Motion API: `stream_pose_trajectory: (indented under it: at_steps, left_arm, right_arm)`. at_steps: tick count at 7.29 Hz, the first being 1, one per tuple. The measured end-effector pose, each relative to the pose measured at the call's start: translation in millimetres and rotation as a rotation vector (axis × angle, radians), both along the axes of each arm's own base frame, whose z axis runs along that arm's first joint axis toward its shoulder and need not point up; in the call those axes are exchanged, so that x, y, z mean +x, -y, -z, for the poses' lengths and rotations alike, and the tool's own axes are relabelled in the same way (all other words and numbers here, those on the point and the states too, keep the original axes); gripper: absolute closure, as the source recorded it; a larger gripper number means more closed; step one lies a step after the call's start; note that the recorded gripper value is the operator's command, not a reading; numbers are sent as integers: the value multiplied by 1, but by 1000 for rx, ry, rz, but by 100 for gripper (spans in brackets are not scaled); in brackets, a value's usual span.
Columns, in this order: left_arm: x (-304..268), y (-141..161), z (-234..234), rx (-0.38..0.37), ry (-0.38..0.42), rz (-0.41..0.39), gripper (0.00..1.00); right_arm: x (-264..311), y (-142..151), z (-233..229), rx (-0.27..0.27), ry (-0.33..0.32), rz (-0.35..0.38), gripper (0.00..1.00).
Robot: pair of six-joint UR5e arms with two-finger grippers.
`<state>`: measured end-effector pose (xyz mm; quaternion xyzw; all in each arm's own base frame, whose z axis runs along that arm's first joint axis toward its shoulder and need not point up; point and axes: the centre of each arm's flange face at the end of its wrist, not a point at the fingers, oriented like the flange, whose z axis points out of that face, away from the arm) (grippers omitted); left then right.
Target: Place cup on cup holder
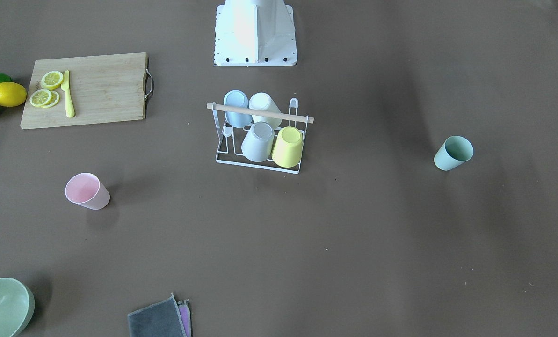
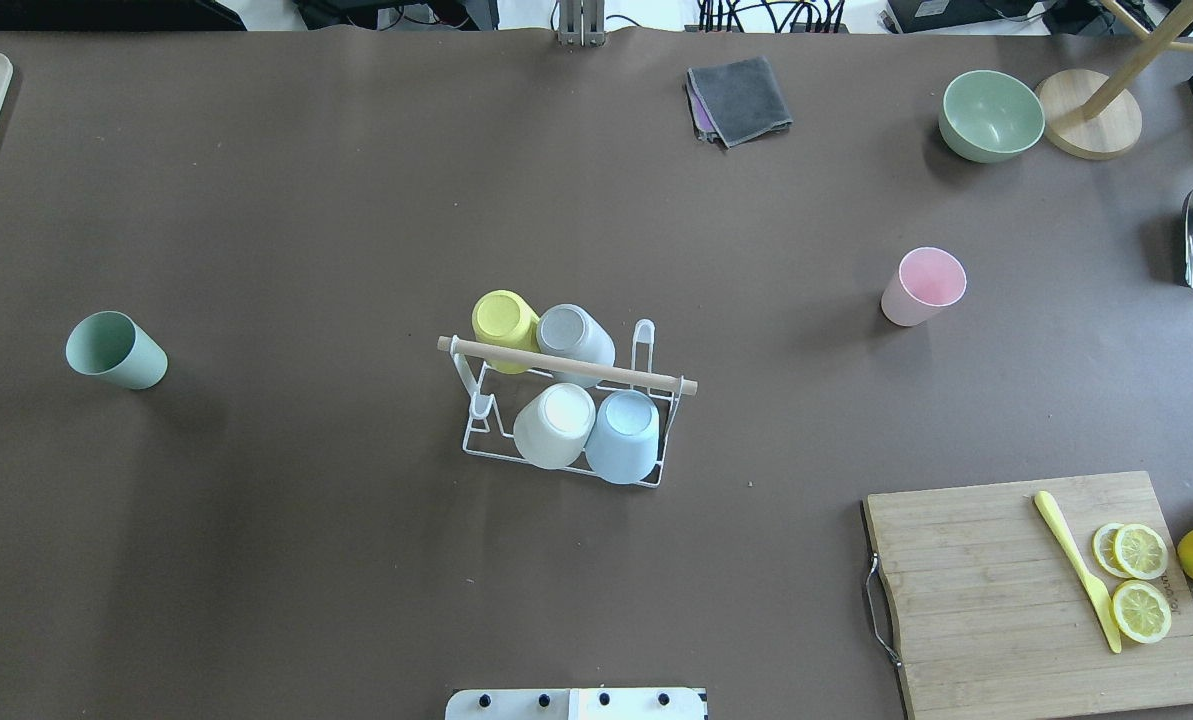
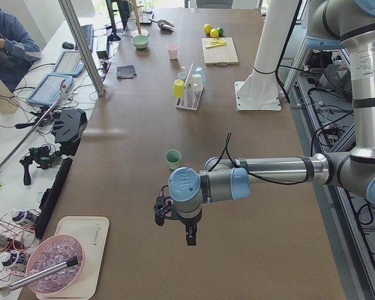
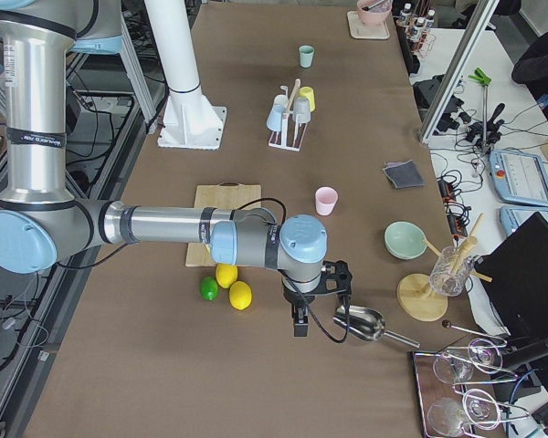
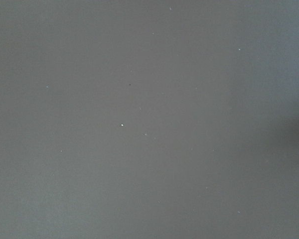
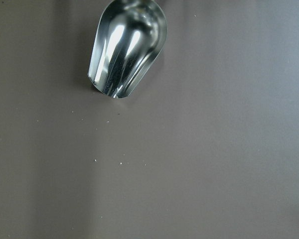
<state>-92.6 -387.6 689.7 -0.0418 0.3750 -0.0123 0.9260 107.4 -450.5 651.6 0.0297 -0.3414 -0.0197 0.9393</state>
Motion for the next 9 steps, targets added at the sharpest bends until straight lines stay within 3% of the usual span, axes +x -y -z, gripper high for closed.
stream_pose_trajectory:
  at_steps: [3, 9]
  left_arm:
    - [1, -2, -14, -28, -4, 1, 1]
    - [-1, 7, -5, -3, 12, -5, 1]
  right_arm:
    - [0, 1, 0, -1, 0, 0, 0]
    - [0, 1, 0, 0, 0, -1, 0]
